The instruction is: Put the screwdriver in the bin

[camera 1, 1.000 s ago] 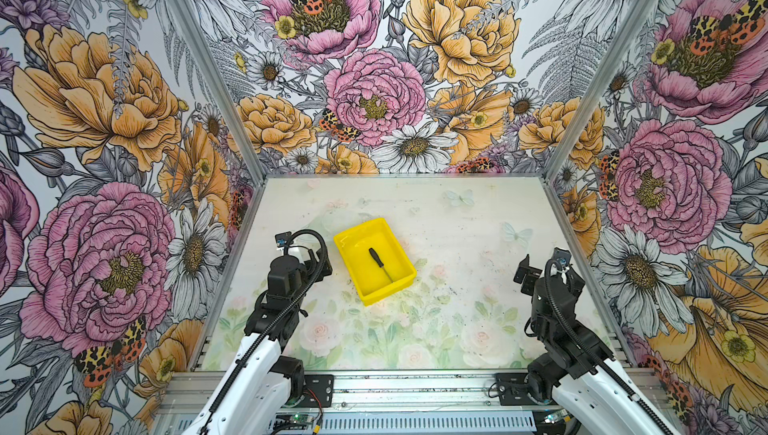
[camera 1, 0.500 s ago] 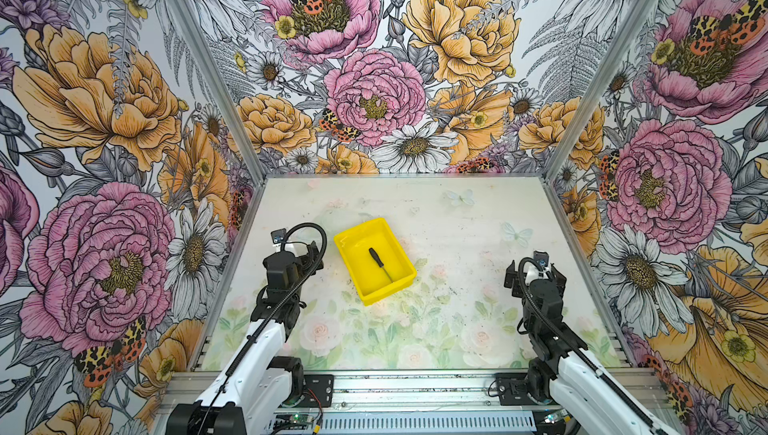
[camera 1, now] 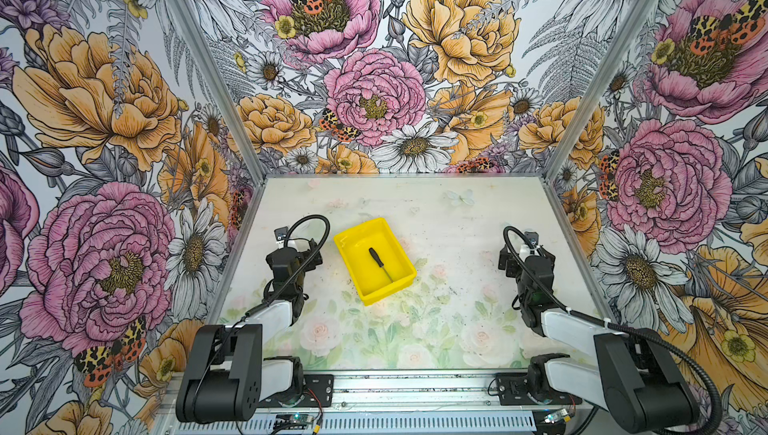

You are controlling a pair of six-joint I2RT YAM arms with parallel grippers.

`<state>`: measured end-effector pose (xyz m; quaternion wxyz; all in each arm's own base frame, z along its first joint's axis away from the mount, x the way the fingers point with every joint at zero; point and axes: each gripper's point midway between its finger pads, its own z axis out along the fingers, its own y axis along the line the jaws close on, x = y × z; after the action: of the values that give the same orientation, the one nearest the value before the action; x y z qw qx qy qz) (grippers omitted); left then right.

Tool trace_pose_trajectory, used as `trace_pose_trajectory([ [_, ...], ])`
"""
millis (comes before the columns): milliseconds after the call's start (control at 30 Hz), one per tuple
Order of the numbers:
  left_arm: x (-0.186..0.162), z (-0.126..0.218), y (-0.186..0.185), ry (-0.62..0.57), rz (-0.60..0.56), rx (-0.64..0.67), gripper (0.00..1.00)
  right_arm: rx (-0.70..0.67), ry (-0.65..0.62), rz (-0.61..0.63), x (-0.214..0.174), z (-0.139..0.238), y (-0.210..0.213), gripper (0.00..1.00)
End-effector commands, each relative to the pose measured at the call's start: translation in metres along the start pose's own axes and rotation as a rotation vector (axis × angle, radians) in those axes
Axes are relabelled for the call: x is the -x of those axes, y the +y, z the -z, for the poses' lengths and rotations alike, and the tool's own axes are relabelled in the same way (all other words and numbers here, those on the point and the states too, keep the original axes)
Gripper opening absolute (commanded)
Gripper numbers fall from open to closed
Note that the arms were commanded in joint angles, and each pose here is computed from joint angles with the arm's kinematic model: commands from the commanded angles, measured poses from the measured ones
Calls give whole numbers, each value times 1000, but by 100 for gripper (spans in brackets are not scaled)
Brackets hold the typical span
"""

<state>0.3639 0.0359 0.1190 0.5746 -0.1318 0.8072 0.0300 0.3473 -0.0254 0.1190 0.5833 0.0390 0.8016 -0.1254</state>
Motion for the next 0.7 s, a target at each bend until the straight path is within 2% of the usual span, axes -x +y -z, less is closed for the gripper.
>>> trace_pose_trajectory([
  [0, 33, -5, -6, -102, 24, -41, 99, 24, -99, -18, 31, -10, 4, 100],
  [133, 37, -6, -3, -131, 33, -49, 99, 44, -91, -26, 33, -19, 9, 99],
  [267, 41, -16, 0, -136, 18, -55, 99, 42, -136, -63, 26, -22, 10, 99],
  [467, 35, -26, -8, -136, -18, -92, 99, 50, -93, -58, 14, -40, 14, 99],
  [633, 22, -26, -22, -191, -64, -167, 99, 30, -39, -91, 10, -49, 6, 99],
  [667, 20, -26, -21, -164, -67, -157, 99, 27, -41, -96, 11, -51, 5, 99],
])
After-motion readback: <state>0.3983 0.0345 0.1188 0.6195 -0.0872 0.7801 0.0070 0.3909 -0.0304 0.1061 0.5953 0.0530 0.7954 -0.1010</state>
